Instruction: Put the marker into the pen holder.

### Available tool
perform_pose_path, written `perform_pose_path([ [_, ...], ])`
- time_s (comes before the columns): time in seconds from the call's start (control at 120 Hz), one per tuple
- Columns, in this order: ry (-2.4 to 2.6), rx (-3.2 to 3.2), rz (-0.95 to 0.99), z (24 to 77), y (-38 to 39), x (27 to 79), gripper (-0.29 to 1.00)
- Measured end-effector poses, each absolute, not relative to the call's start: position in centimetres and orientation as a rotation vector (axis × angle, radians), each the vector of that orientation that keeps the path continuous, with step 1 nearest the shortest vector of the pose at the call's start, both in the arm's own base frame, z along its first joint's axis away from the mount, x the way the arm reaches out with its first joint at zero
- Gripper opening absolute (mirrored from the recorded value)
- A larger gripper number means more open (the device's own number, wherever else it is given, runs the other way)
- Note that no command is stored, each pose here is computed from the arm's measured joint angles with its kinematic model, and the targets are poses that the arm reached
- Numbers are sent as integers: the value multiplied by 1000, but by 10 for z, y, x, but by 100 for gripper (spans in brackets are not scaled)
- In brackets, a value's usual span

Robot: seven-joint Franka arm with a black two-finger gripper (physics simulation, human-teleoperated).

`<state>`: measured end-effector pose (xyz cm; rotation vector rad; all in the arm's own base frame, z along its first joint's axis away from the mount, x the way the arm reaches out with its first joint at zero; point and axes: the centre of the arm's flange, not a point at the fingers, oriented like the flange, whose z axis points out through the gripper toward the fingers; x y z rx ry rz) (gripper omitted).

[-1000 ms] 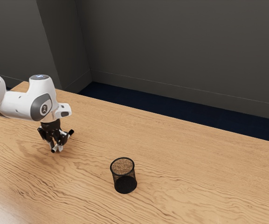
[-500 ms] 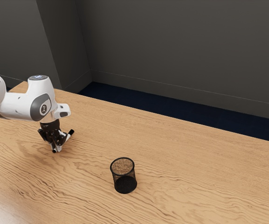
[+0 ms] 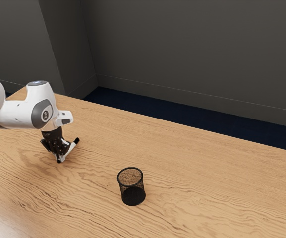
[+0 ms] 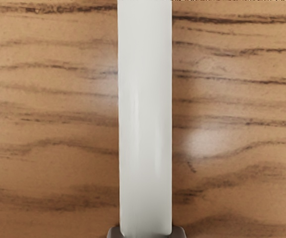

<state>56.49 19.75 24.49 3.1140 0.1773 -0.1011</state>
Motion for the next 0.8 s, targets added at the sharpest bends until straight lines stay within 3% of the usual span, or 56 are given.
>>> perform_pose_path([
  [0.15, 141, 3114, -96, 255, 186, 569, -2],
  [0.333, -110, 3162, -56, 357, 99, 578, -3],
  [0.458, -359, 3163, -68, 425, -6, 552, -3],
  [0.608, -629, 3133, -129, 465, -125, 504, -2],
  [0.8, -614, 3143, -187, 490, -162, 487, -1],
])
